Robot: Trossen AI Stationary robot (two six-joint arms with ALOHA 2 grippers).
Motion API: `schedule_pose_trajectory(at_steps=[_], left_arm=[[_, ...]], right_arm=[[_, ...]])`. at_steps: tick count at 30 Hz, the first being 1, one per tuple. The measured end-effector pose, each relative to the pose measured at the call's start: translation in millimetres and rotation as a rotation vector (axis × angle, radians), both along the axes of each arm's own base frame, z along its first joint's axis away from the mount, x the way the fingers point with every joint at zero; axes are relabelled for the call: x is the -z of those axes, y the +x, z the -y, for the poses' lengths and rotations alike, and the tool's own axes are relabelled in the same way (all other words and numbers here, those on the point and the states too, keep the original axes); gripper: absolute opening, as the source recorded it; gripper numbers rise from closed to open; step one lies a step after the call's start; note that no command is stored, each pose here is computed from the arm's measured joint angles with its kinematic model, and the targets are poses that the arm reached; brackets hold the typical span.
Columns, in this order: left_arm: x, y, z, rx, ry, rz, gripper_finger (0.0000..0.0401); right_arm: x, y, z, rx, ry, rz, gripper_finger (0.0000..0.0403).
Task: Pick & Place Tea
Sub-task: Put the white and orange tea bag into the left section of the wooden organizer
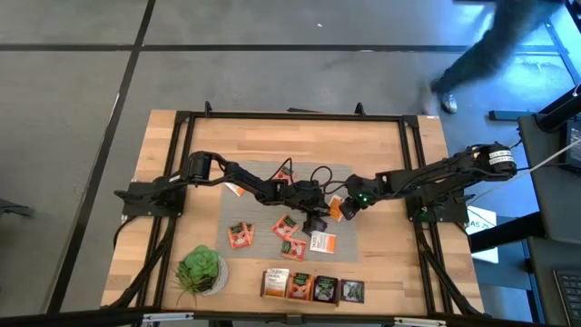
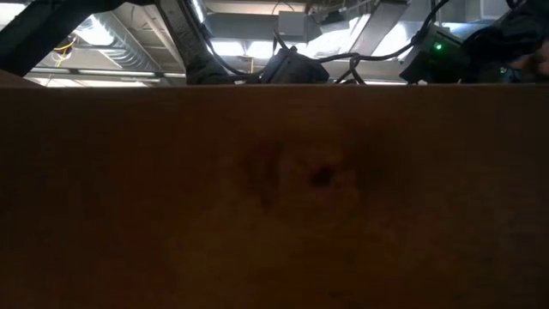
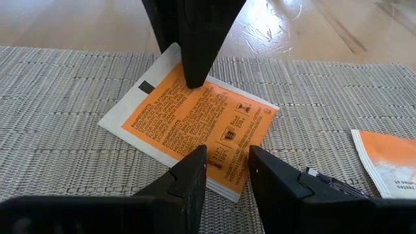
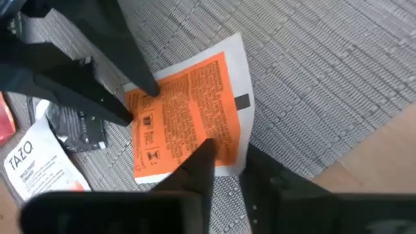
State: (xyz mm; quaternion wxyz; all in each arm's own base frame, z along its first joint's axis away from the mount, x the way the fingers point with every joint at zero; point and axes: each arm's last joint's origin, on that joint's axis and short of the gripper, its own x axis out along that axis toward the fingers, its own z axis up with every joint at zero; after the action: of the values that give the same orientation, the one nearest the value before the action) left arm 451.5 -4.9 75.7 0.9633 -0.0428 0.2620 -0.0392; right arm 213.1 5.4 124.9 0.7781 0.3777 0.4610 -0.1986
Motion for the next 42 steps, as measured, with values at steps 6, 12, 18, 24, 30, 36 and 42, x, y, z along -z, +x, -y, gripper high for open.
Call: schedule_pose_trajectory(at_steps=[6, 12, 18, 24, 30, 36, 42], left_arm=[[0, 0, 0, -0.002, 0.001, -0.001, 0.0113], [-5, -1, 1, 0.042, -0.026, -0.010, 0.0113], [-39, -9, 4, 0.130, -0.016, -0.034, 0.0115], [-77, -22, -1, 0.134, 0.022, -0.091, 0.0116], [-91, -58, -15, 0.160, -0.065, -0.203, 0.0116], [-97, -84, -25, 0.347, -0.346, 0.108, 0.0116], [-85, -108, -31, 0.266, -0.518, 0.254, 0.0116]], right_arm=[[0, 0, 0, -0.028, -0.017, 0.001, 0.0009], [0, 0, 0, -0.039, -0.024, 0.005, 0.0010], [-6, -3, 1, -0.072, -0.087, -0.005, 0.0005], [-37, 1, -1, -0.172, -0.241, 0.052, 0.0004], [-73, 11, -20, -0.413, -0.394, 0.185, 0.0002], [-97, 17, -52, -0.730, -0.709, 0.280, 0.0002], [-118, 18, -80, -0.928, -0.890, 0.402, 0.0005]])
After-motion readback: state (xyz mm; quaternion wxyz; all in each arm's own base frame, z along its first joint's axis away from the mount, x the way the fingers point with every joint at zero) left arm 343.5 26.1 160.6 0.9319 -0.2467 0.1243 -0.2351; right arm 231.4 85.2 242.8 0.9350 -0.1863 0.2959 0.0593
